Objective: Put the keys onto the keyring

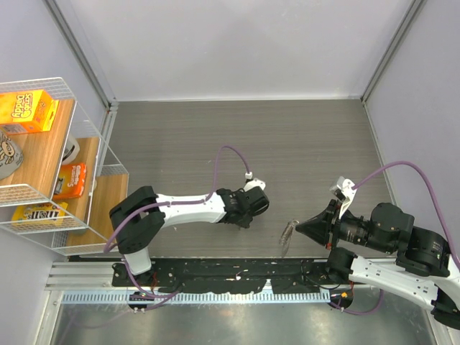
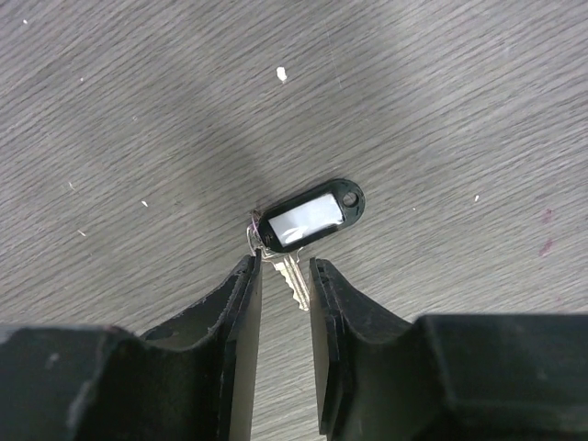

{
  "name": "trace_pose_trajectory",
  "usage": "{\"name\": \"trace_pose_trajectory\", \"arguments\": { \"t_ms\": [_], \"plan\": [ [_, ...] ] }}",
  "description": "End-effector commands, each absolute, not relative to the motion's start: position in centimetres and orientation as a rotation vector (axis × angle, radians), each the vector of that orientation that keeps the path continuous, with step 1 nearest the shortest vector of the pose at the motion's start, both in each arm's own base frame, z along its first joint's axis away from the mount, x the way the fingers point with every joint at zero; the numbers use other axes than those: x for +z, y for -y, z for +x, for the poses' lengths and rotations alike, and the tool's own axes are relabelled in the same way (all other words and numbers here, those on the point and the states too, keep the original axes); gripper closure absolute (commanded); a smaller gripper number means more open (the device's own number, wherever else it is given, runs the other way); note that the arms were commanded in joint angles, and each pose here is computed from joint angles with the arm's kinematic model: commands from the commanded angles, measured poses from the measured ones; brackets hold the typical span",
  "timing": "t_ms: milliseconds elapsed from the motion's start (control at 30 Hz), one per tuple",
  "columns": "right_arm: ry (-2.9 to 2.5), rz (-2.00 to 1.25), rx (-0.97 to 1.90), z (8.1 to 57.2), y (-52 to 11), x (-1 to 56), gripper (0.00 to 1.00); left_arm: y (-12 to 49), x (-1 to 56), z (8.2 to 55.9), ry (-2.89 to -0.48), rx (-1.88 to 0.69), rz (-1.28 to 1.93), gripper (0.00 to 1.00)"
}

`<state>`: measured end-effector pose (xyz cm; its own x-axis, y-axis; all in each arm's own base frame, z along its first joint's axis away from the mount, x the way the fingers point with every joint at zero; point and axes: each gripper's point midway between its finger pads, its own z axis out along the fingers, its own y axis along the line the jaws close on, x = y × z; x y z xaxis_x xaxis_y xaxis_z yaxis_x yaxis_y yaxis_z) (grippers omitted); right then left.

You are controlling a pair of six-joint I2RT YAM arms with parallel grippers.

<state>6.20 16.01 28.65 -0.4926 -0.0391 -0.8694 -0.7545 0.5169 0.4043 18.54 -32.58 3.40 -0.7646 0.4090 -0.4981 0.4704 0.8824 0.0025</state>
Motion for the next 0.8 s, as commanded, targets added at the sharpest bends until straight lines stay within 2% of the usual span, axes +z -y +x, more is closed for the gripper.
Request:
{"name": "trace_pose_trajectory", "arguments": {
  "t_ms": [0, 400, 767],
  "plan": [
    [-1.834, -0.639, 1.058, 6.7, -16.8, 30.0, 0.95, 33.1, 3.6, 19.0, -2.555, -0.2, 0.594, 0.69],
    [-1.84, -0.643, 1.051, 6.8, -16.9, 30.0, 0.95, 32.1, 2.6, 19.9, -2.58, -0.169, 0.56, 0.73],
    [-1.846, -0.653, 1.05, 6.9, -17.2, 30.1, 0.95, 32.3, 1.8, 19.5, -2.607, -0.209, 0.557, 0.82]
  ]
}}
